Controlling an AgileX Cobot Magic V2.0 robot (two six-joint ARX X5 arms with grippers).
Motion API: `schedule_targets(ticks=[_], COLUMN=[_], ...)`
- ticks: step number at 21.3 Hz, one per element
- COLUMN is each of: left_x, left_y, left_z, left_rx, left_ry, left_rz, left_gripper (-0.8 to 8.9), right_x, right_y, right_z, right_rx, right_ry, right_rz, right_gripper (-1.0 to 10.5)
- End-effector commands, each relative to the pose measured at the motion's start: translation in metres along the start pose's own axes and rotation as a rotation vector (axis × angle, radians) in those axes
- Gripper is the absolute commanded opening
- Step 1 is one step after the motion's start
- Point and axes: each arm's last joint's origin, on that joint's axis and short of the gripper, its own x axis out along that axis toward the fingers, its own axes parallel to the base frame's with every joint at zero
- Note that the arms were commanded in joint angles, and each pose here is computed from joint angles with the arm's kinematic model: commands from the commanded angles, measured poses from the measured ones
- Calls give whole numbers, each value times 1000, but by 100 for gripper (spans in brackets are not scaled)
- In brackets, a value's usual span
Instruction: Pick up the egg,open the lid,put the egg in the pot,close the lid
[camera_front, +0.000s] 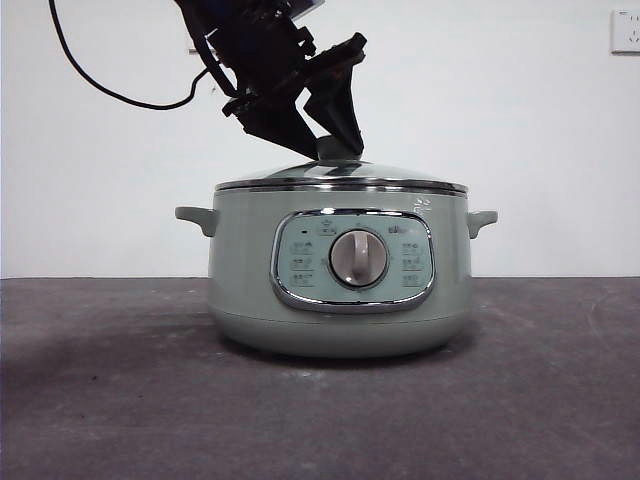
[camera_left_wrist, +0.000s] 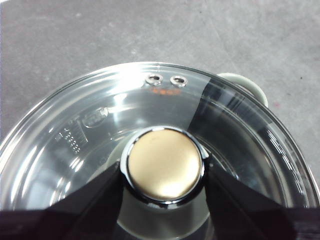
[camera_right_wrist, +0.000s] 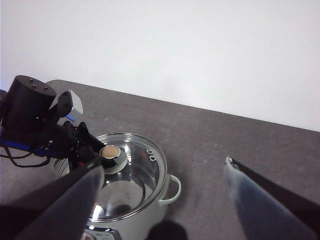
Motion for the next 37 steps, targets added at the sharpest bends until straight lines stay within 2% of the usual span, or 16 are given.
schedule_targets(ticks=[1, 7, 9, 11, 13, 14, 15, 22, 26, 31, 34, 35, 36, 37], left_x=[1, 1, 0, 0, 0, 0, -2, -27, -59, -122, -176, -192, -207, -220], left_y=[-5, -5, -5, -5, -5, -4, -4, -7, -11, -22, -33, -36, -38, -40], left_z=[5, 0, -2, -3, -3, -2, -2, 5, 9, 8, 0, -3, -7, -10], left_rx=[8, -1, -4, -5, -5, -6, -6, -6, -6, -10, -15, -15, -15, -13], left_ry=[-38, 18, 37, 43, 43, 43, 43, 34, 37, 67, 71, 68, 63, 58], left_rz=[-14, -16, -17, -17, -17, -17, -16, -15, -16, -39, -123, -146, -156, -155], left_gripper=[-8, -8, 42, 216, 438, 505, 514, 512, 512, 501, 501, 491, 410, 237], right_x=[0, 0, 0, 3, 5, 7, 9, 24, 34, 47, 55, 58, 59, 60], right_y=[0, 0, 0, 1, 1, 2, 3, 8, 12, 17, 18, 19, 19, 19], right_z=[0, 0, 0, -1, -3, -4, -5, -16, -21, -27, -32, -34, -35, -36], right_rx=[6, 6, 5, 3, 0, -1, -2, -9, 1, 11, 16, 17, 17, 17], right_ry=[-4, -3, 1, 17, 43, 63, 84, 245, 335, 453, 534, 556, 575, 591], right_rz=[2, 3, 3, 4, 26, 46, 70, 151, 246, 343, 349, 349, 349, 349], right_gripper=[409, 409, 409, 409, 409, 409, 409, 409, 409, 405, 404, 370, 261, 106])
